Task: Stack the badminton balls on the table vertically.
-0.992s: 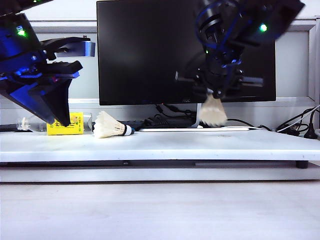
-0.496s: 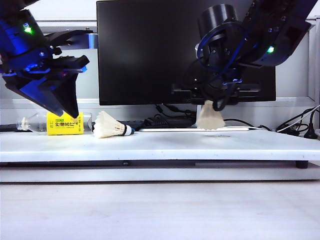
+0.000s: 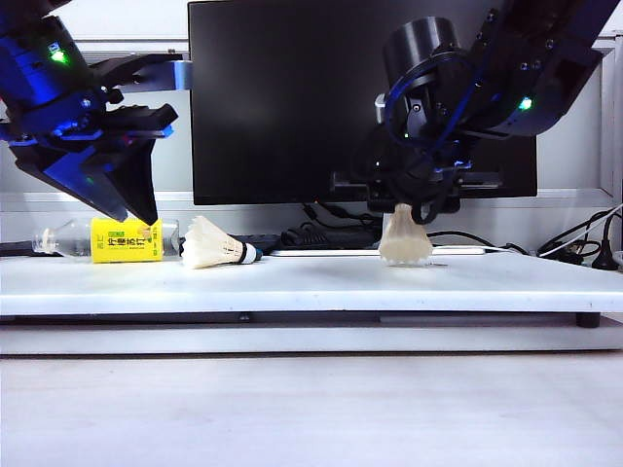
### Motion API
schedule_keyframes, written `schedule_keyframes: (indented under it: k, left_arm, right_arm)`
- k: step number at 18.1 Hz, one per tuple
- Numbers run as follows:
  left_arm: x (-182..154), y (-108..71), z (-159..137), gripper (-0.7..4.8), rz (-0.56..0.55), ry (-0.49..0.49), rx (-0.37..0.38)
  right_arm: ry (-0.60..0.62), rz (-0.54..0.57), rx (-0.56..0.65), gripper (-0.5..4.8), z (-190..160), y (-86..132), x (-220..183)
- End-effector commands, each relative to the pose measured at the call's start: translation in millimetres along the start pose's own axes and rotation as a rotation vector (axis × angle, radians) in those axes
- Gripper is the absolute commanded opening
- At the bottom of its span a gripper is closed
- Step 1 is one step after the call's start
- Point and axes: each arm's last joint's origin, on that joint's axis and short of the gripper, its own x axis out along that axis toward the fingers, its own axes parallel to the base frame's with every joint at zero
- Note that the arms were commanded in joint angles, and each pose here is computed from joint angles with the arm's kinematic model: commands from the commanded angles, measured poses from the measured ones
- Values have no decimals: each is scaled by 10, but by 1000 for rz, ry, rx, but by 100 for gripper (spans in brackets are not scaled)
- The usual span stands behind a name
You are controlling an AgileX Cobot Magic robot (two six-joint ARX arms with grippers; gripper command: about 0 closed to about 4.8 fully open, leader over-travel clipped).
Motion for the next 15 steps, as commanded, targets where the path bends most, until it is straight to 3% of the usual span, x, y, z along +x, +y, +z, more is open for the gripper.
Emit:
schedule_keyframes:
  k: [1, 9, 12, 15]
  left_arm:
    - [-11, 0, 23, 187, 3, -19, -1]
    - [-11, 1, 23, 187, 3, -18, 0]
    - [-11, 1, 23, 187, 4, -18, 3]
    - [-11, 1, 23, 187, 3, -18, 3]
  right_arm:
    - [19, 2, -11, 108, -22, -7, -13]
    - [64, 14, -41, 127, -179, -20, -80]
    - [65, 41, -38, 173, -175, -6, -85]
    - [62, 42, -36, 173, -161, -7, -90]
